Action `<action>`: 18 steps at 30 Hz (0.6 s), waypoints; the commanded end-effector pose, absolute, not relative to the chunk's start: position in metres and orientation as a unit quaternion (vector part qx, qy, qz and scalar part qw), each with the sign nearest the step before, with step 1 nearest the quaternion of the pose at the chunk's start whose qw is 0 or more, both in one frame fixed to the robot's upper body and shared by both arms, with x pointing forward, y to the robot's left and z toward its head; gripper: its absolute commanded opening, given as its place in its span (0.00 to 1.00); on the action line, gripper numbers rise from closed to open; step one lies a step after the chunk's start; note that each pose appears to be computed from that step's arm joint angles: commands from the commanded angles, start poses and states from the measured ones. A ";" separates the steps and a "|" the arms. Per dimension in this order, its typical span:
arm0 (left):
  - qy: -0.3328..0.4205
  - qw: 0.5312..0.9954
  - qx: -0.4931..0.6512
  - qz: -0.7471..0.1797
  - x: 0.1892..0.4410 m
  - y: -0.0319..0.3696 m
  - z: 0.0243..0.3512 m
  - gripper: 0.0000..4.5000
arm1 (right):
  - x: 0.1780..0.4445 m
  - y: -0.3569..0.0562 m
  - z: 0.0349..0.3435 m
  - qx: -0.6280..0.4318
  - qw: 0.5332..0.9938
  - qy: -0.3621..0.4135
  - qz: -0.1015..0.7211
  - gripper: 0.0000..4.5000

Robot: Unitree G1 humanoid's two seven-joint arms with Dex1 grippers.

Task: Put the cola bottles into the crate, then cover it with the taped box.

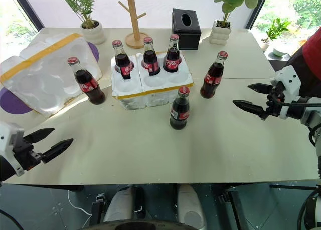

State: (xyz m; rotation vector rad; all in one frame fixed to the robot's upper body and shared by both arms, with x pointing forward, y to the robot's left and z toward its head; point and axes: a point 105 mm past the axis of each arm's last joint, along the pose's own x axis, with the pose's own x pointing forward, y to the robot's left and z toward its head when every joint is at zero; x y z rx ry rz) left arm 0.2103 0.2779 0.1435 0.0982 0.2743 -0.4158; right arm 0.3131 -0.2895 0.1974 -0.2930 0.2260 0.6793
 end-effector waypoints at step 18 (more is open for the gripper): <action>0.035 0.978 0.073 -0.191 0.329 0.262 0.172 0.97 | 0.224 -0.210 0.314 -0.085 0.852 0.008 0.516 1.00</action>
